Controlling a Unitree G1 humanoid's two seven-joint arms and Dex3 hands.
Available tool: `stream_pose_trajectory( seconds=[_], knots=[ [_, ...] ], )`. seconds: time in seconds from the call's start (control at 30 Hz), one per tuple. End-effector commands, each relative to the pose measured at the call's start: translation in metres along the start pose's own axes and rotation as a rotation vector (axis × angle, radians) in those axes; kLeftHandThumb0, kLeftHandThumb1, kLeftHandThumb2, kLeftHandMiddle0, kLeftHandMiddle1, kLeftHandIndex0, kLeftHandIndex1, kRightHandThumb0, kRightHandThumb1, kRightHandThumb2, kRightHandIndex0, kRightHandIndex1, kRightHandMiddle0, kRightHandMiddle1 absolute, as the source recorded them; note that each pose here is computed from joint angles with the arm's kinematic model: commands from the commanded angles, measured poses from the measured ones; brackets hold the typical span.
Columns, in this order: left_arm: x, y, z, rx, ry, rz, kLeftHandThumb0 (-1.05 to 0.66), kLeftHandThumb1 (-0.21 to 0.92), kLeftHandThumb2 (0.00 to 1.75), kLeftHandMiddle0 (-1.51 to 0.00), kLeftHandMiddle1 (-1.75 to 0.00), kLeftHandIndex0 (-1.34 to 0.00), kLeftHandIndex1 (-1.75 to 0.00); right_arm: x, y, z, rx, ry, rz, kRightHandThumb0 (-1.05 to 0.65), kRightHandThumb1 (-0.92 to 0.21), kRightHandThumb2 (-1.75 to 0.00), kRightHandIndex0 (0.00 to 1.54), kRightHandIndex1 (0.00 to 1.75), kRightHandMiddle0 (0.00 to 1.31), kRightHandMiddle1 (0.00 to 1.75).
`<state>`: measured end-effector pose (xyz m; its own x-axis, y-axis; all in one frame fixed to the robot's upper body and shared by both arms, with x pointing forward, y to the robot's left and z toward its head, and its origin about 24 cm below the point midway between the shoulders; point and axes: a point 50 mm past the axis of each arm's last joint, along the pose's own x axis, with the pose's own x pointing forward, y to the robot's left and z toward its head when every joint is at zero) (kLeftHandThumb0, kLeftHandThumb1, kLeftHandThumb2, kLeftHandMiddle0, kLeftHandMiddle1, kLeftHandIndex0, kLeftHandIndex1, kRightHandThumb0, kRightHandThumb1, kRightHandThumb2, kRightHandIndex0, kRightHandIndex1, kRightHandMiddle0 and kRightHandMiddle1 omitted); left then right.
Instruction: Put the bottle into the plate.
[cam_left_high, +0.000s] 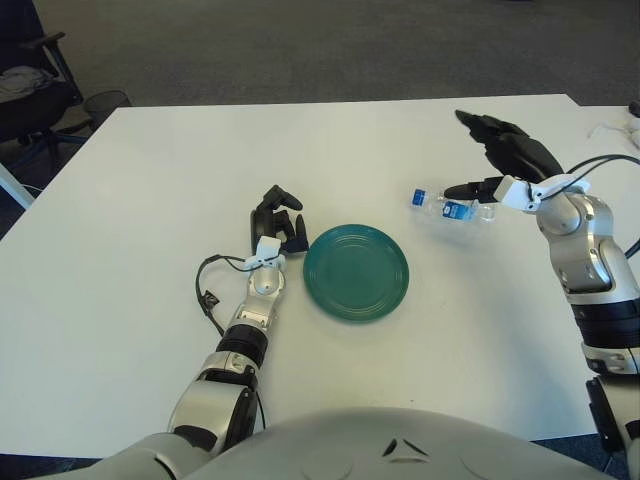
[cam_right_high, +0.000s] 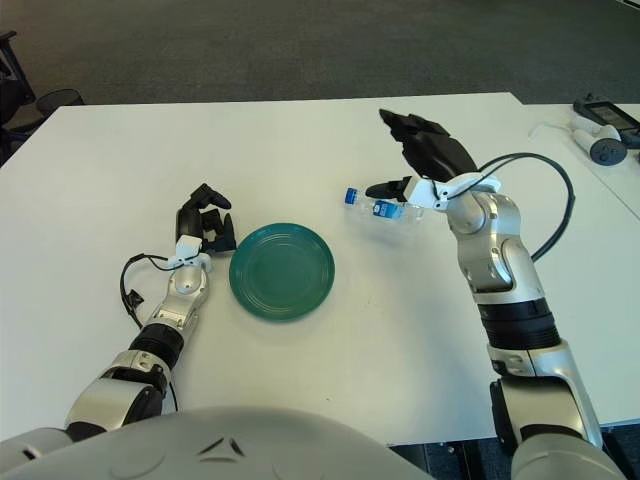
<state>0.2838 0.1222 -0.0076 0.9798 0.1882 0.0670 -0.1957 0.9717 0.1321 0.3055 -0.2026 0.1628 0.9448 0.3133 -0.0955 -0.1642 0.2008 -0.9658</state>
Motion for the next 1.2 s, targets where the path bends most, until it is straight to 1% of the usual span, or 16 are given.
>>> stream_pose_trajectory(
  seconds=[0.0,0.07,0.1,0.27,0.43,0.53,0.63,0.73,0.8,0.93,1.17],
  knots=[
    [-0.017,0.006,-0.026,0.033,0.125,-0.014,-0.58,0.06,1.63,-1.35,-1.75,-0.82,-1.75,0.008,0.004,-0.019,-0.052,0.042,0.06,-1.05,-0.92,-0.14,0.0,0.0,0.0,0.0],
    [-0.017,0.006,-0.025,0.031,0.124,-0.013,-0.58,0.08,1.61,-1.35,-1.75,-0.81,-1.75,0.012,0.013,-0.031,-0.073,0.061,0.09,-1.05,-0.92,-0.15,0.0,0.0,0.0,0.0],
    [-0.017,0.006,-0.025,0.03,0.124,-0.013,-0.58,0.08,1.61,-1.35,-1.75,-0.81,-1.75,0.013,0.015,-0.033,-0.078,0.061,0.095,-1.05,-0.92,-0.15,0.0,0.0,0.0,0.0],
    [-0.016,0.006,-0.027,0.044,0.135,-0.009,-0.57,0.09,1.6,-1.34,-1.75,-0.8,-1.75,0.016,0.019,-0.036,-0.127,0.039,0.165,-1.05,-0.92,-0.17,0.0,0.0,0.0,0.0],
    [-0.017,0.007,-0.027,0.043,0.136,-0.007,-0.57,0.08,1.6,-1.34,-1.75,-0.8,-1.75,0.016,0.023,-0.038,-0.16,0.002,0.272,-1.05,-0.92,-0.2,0.0,0.0,0.0,0.0],
    [-0.016,0.007,-0.027,0.045,0.136,-0.005,-0.57,0.08,1.61,-1.33,-1.75,-0.81,-1.75,0.017,0.027,-0.039,-0.164,-0.012,0.327,-1.05,-0.92,-0.17,0.0,0.0,0.0,0.0],
    [-0.016,0.008,-0.028,0.047,0.143,-0.002,-0.58,0.08,1.61,-1.33,-1.75,-0.81,-1.75,0.019,0.035,-0.037,-0.175,-0.018,0.372,-1.05,-0.91,-0.16,0.0,0.0,0.0,0.0],
    [-0.016,0.008,-0.028,0.043,0.148,0.003,-0.58,0.07,1.61,-1.33,-1.75,-0.81,-1.75,0.021,0.048,-0.037,-0.198,-0.02,0.411,-1.05,-0.91,-0.14,0.0,0.0,0.0,0.0],
    [-0.016,0.007,-0.028,0.041,0.145,0.005,-0.58,0.07,1.61,-1.33,-1.75,-0.81,-1.75,0.022,0.052,-0.037,-0.21,-0.023,0.425,-1.05,-0.91,-0.12,0.0,0.0,0.0,0.0],
    [-0.016,0.007,-0.027,0.038,0.14,0.004,-0.58,0.08,1.61,-1.34,-1.75,-0.81,-1.75,0.022,0.055,-0.037,-0.223,-0.026,0.433,-1.05,-0.92,-0.11,0.0,0.0,0.0,0.0],
    [-0.016,0.007,-0.027,0.031,0.127,-0.008,-0.58,0.08,1.61,-1.34,-1.75,-0.81,-1.75,0.025,0.063,-0.039,-0.241,-0.014,0.447,-1.05,-0.92,-0.17,0.0,0.0,0.0,0.0]
  ],
)
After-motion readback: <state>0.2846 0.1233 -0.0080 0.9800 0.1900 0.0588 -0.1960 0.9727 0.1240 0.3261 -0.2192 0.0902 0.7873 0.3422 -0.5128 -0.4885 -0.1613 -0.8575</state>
